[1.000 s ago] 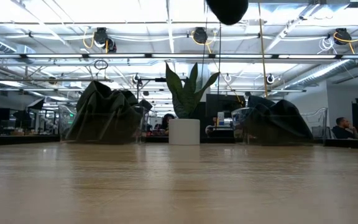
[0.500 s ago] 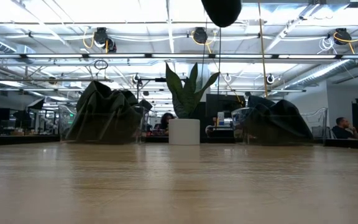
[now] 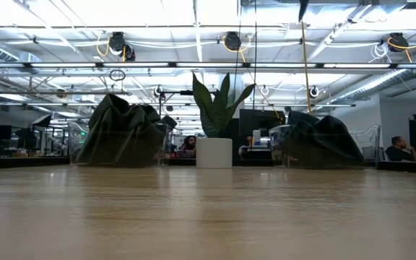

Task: Pick & Place hat
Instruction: Put the blue cap into the right transparent bin

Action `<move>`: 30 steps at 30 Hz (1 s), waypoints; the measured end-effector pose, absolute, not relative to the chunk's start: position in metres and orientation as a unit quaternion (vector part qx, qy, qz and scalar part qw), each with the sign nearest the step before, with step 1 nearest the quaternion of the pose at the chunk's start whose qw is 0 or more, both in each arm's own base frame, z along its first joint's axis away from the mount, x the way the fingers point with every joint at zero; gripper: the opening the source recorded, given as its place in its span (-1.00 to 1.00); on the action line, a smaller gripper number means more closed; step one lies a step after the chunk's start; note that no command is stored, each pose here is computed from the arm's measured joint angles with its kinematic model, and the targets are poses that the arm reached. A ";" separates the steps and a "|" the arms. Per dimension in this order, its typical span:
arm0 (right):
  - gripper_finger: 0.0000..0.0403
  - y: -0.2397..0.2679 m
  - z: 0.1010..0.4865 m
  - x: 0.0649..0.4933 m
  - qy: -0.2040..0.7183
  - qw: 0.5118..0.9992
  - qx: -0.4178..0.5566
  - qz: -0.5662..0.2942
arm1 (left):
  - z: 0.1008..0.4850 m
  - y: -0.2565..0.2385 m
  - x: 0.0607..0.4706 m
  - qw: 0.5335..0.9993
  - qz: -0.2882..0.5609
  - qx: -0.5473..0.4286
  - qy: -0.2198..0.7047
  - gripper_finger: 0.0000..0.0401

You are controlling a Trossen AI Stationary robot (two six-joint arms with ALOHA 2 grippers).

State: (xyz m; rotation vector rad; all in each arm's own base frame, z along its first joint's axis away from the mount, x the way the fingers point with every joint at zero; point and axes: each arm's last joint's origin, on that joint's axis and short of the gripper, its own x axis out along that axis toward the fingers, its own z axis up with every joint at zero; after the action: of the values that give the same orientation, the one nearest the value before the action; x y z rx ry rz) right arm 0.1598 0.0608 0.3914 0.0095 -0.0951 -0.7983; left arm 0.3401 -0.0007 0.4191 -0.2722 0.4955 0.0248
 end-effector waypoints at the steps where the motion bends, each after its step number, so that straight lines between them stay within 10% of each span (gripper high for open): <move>1: -1.00 0.058 0.394 0.155 -0.037 0.908 0.000 -0.418 | 0.417 -0.001 0.339 0.957 0.015 -0.134 0.258 -0.37; 30: -1.00 -0.033 0.417 0.145 0.029 0.697 -0.028 -0.716 | 0.400 -0.055 0.320 0.915 -0.028 -0.147 0.375 -0.22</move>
State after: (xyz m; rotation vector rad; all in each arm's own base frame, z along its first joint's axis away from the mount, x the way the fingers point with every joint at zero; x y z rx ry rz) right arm 0.1446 -0.0330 0.4173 -0.0629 0.0651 -1.5979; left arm 0.3199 -0.0553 0.4002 -0.3020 0.7720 -0.0585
